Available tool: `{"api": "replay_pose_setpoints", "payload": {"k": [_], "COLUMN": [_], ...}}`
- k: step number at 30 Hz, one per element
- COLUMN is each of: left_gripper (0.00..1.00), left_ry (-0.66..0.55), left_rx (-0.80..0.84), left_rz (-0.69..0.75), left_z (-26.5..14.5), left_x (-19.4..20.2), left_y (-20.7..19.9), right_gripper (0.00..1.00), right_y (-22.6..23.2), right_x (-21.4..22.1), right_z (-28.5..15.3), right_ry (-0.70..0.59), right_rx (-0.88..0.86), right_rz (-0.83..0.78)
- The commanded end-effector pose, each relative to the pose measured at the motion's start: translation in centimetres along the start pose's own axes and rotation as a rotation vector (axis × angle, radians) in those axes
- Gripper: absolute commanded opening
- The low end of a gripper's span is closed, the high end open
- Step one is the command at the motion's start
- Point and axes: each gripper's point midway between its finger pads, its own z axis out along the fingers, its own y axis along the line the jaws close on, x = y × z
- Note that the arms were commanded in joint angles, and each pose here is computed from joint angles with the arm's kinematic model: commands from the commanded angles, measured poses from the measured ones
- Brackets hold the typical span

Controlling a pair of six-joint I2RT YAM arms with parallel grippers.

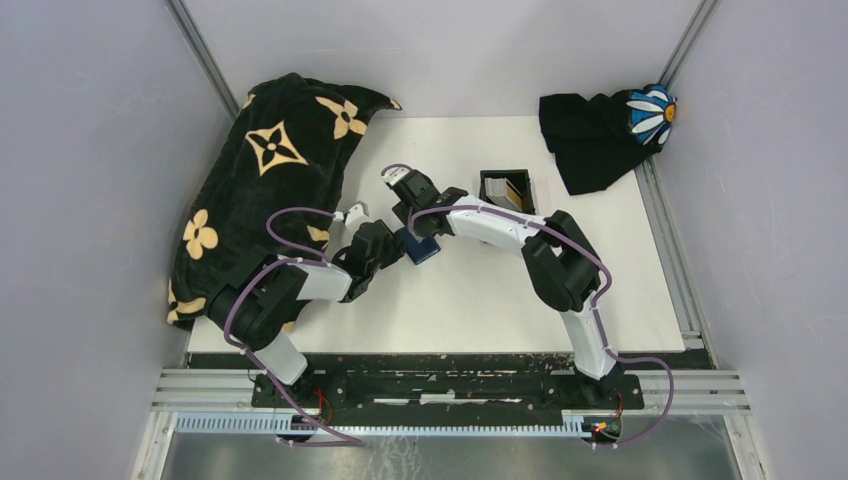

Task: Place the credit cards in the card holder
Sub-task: Close the card holder at the center of the board.

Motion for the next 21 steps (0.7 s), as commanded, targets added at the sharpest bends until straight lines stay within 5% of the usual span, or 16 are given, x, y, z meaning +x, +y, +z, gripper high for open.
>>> {"api": "replay_pose_setpoints", "payload": {"k": [1,21], "left_gripper": [0.44,0.44], "left_ry": [-0.024,-0.024], "left_rx": [0.013,0.013], "left_rz": [0.030,0.030], "left_z": [0.5,0.5], "left_x": [-0.5,-0.5], "left_y": [-0.6,-0.6], "right_gripper": [0.62,0.46], "right_y": [0.3,0.6], "right_x": [-1.5,-0.7], "right_z": [0.1,1.5], "right_ry": [-0.019,0.034], "right_rx": [-0.007,-0.084], "right_rz": [0.016,0.047]}}
